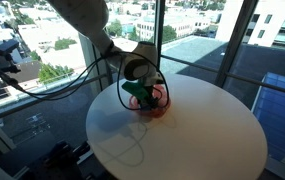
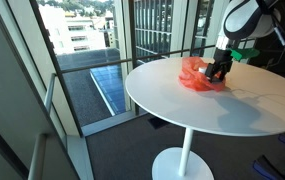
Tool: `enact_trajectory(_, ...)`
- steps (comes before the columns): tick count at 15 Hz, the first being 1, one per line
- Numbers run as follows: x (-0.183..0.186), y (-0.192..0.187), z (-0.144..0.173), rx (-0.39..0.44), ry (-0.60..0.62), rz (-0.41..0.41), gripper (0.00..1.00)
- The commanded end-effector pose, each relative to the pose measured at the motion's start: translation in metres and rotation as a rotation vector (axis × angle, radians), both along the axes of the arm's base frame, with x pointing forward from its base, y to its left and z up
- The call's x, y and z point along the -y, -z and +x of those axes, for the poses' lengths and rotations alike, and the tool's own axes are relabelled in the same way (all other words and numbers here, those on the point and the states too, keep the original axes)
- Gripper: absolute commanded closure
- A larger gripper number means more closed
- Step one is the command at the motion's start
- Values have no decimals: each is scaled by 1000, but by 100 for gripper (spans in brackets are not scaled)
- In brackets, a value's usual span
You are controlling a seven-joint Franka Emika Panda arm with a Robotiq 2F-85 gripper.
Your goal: Put the white bottle in the plastic bag, remove the blue container from the plastic bag and put it on the table
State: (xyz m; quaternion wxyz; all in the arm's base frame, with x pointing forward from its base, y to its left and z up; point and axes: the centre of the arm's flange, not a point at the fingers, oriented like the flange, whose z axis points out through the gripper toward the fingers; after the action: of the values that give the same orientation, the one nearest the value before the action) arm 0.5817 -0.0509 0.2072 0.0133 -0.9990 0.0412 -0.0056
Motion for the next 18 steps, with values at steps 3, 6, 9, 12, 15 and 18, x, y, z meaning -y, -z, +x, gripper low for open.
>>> enact_trajectory(3, -3, -2, 3, -11, 3, -35, 44)
enact_trajectory(6, -6, -9, 2, -5, -8, -50, 55)
enact_trajectory(9, -14, -20, 2, 8, -28, -57, 56)
enact_trajectory(12, -22, -33, 2, 33, -47, -59, 56)
enact_trajectory(15, -30, -45, 3, 63, -65, -60, 56)
enact_trajectory(18, -35, -58, 3, 102, -83, -54, 56)
